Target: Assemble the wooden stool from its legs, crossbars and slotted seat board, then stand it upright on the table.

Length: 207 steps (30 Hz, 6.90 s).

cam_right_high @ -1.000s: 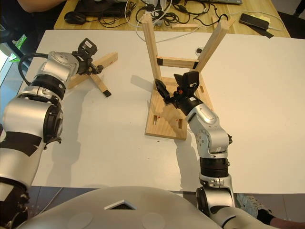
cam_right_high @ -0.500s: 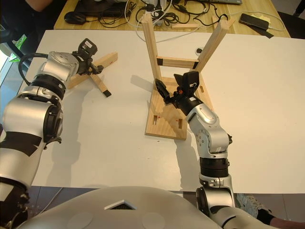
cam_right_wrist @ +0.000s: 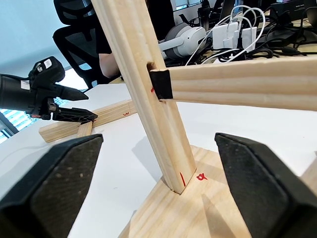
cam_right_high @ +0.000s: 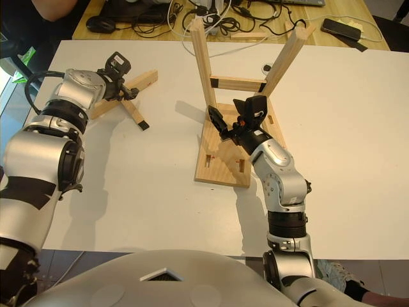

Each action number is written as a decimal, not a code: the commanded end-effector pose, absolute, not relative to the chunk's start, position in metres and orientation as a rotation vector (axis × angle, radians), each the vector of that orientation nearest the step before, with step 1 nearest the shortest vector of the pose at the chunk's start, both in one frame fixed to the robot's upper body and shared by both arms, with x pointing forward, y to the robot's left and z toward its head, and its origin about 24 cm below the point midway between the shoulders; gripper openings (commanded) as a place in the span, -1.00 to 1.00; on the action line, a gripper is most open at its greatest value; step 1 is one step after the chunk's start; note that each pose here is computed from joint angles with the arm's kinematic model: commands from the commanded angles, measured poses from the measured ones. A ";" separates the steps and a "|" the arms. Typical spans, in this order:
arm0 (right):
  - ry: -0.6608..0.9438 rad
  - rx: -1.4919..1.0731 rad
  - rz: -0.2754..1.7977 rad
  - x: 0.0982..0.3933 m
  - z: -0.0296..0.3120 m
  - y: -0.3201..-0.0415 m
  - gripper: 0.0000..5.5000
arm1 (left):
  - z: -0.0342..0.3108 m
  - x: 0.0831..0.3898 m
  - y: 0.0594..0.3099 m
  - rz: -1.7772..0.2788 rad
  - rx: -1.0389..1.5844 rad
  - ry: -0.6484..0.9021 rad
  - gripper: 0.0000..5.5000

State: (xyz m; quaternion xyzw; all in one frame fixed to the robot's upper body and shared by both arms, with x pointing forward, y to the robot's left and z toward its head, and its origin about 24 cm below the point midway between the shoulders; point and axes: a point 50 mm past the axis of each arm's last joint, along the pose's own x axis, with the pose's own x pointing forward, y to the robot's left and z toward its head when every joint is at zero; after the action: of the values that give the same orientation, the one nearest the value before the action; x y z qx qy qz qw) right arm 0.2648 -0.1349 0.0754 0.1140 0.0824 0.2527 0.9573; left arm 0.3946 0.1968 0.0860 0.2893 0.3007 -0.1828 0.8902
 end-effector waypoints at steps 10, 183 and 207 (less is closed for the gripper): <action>0.162 0.232 0.506 0.266 0.077 -0.135 0.52 | 0.088 0.395 0.198 -0.378 0.614 0.629 0.35; 0.179 0.326 0.423 0.258 0.076 -0.135 0.52 | 0.035 0.245 0.186 -0.127 0.040 0.741 0.17; 0.145 0.287 0.428 0.261 0.080 -0.137 0.52 | 0.074 0.274 0.195 -0.081 0.023 0.517 -0.62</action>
State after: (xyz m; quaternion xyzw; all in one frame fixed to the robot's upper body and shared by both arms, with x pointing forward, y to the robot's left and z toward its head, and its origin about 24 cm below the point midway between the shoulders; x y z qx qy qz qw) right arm 0.2583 -0.1348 0.0741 0.1578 0.0870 0.2089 0.9612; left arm 0.2639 0.1936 0.0550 0.0069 0.2940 -0.0375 0.9550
